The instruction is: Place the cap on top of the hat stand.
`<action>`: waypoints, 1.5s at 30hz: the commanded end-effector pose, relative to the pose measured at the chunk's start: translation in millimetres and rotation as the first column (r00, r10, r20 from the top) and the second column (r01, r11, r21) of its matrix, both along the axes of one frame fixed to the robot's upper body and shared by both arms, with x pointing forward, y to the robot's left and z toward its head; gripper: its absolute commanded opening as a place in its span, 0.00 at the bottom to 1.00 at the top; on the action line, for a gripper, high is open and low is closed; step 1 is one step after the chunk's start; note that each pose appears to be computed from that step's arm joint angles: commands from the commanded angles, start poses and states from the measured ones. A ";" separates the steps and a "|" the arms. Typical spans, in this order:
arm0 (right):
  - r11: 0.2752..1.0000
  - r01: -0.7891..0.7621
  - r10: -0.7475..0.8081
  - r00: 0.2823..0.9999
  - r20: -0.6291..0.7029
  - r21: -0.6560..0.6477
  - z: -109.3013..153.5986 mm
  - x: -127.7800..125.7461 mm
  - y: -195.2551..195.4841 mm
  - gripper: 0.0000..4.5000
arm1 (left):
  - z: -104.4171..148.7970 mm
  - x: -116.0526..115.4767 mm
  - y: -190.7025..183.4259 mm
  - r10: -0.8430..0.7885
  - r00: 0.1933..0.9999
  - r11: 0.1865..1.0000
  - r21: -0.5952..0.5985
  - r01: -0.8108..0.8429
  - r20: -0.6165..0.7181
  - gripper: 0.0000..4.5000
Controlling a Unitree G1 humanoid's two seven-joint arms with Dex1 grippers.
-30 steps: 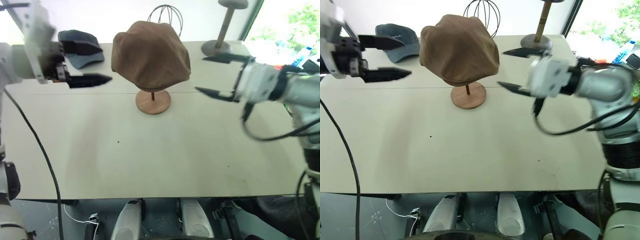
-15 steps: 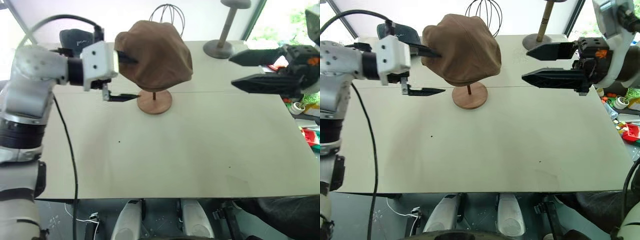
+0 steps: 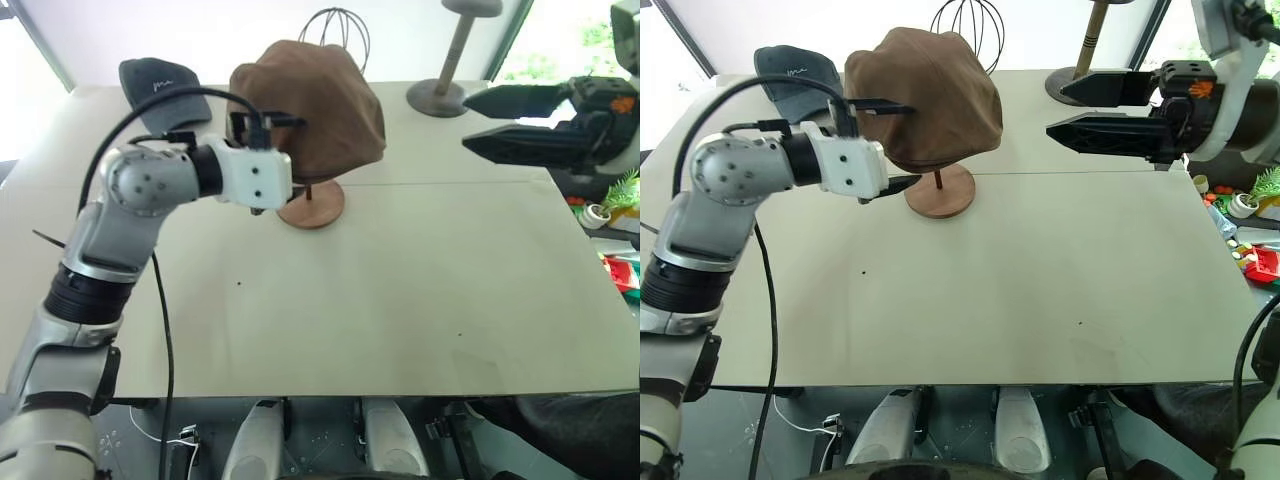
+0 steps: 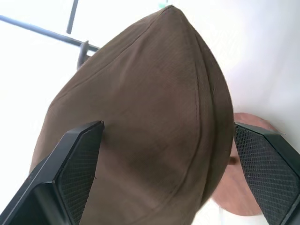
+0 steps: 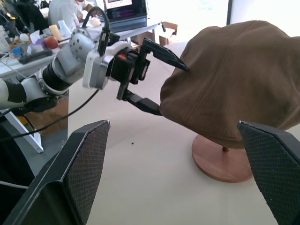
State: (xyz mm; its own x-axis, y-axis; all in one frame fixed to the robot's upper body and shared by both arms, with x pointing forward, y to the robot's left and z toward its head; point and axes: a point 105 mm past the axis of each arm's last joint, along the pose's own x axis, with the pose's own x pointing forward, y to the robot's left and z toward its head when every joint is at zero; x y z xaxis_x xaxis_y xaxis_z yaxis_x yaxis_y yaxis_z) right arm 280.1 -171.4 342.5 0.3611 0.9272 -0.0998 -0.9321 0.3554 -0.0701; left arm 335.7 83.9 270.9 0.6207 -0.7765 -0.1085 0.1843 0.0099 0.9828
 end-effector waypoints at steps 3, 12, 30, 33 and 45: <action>1.000 -0.002 0.002 0.998 0.070 0.000 12.9 -4.3 2.5 0.99 | 0.9 4.1 -2.9 0.014 0.996 1.000 -0.007 -0.013 0.093 1.00; 1.000 0.014 -0.013 0.997 0.082 -0.013 6.8 -0.8 3.6 0.99 | 0.4 10.0 -13.8 -0.002 0.992 0.999 -0.036 0.007 0.127 1.00; 0.998 0.002 0.005 0.994 0.106 -0.062 0.4 -2.8 2.6 1.00 | 35.8 -2.9 0.0 -0.081 0.979 0.979 -0.170 0.114 0.189 0.01; 0.998 0.004 0.003 0.994 0.112 -0.059 3.0 -1.8 1.3 1.00 | 50.9 -4.8 8.7 -0.103 0.971 0.965 -0.213 0.150 0.217 0.01; 0.997 -0.002 0.011 0.993 0.117 -0.077 0.0 0.3 1.8 1.00 | 99.9 -24.2 39.1 -0.255 0.905 0.876 -0.316 0.366 0.342 0.01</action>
